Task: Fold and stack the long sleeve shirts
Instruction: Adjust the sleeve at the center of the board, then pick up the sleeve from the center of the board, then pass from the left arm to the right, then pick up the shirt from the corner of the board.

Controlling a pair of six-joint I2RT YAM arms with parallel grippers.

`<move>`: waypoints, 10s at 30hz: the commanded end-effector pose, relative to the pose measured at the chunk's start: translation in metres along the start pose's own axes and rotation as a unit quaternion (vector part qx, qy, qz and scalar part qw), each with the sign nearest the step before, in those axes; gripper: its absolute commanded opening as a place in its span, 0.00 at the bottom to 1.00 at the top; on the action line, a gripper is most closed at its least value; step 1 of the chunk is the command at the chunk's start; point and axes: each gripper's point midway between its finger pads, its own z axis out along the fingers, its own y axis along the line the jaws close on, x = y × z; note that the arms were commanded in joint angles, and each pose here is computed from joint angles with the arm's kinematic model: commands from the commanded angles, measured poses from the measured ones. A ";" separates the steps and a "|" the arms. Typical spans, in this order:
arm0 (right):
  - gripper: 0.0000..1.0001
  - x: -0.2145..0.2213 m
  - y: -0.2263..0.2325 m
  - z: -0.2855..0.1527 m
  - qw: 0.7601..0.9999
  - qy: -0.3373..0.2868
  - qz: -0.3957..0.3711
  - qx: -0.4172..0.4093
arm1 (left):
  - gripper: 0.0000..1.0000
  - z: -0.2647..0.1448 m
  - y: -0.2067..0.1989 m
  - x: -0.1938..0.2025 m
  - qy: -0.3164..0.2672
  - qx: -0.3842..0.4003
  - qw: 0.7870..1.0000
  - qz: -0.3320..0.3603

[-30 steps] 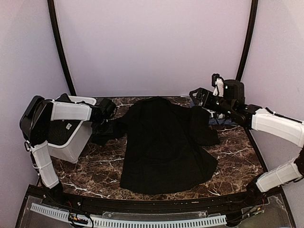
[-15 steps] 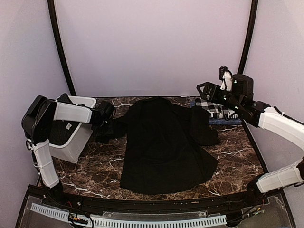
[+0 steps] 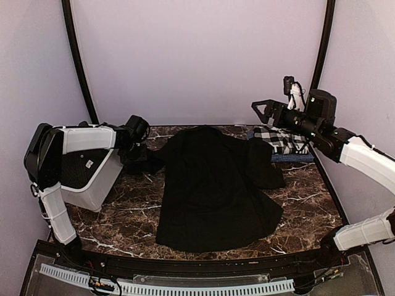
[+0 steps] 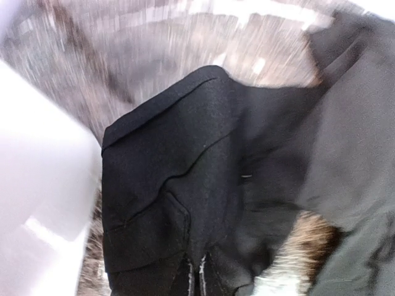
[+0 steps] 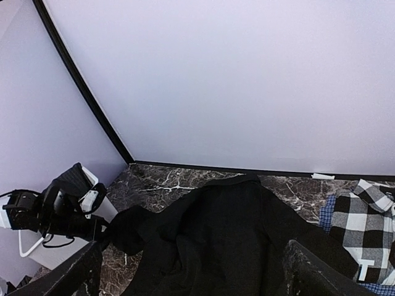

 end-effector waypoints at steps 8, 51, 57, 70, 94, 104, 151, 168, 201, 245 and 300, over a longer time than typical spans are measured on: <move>0.99 -0.024 0.022 -0.013 0.997 -0.050 0.000 -0.055 | 0.00 -0.122 -0.015 -0.087 -0.148 0.033 0.988 0.044; 0.99 0.047 0.041 0.040 0.992 0.067 0.019 -0.109 | 0.01 -0.191 0.042 -0.093 -0.190 0.026 0.981 0.038; 0.99 0.056 0.038 0.046 0.992 0.076 0.020 -0.098 | 0.02 -0.174 -0.054 -0.057 -0.148 0.135 0.967 0.158; 0.95 0.106 0.032 0.062 0.986 0.143 0.018 -0.081 | 0.26 -0.087 -0.188 0.052 0.023 0.278 0.930 0.241; 0.99 0.061 -0.037 0.012 0.987 0.059 -0.038 0.148 | 0.51 -0.035 -0.096 0.066 0.132 0.255 0.956 0.062; 0.88 0.057 -0.020 0.013 0.989 0.077 -0.075 0.102 | 0.48 -0.014 -0.100 0.083 0.162 0.253 0.952 0.063; 0.57 0.105 -0.026 0.029 0.984 0.171 -0.019 0.043 | 0.42 -0.098 -0.207 0.093 0.115 0.351 0.913 0.172; 0.59 0.124 -0.014 0.034 0.979 0.201 -0.011 0.018 | 0.48 -0.035 -0.181 0.102 0.161 0.285 0.932 0.156; 0.55 0.205 0.066 0.048 0.967 0.248 0.028 -0.060 | 0.00 -0.145 -0.268 0.091 0.237 0.539 0.804 0.088; 0.03 0.287 0.053 0.069 0.957 0.286 0.048 0.030 | 0.00 -0.148 -0.275 0.093 0.253 0.550 0.795 0.042; 0.00 0.154 0.116 0.108 0.977 0.191 -0.083 -0.041 | 0.01 -0.129 -0.048 0.332 0.367 0.218 0.904 0.014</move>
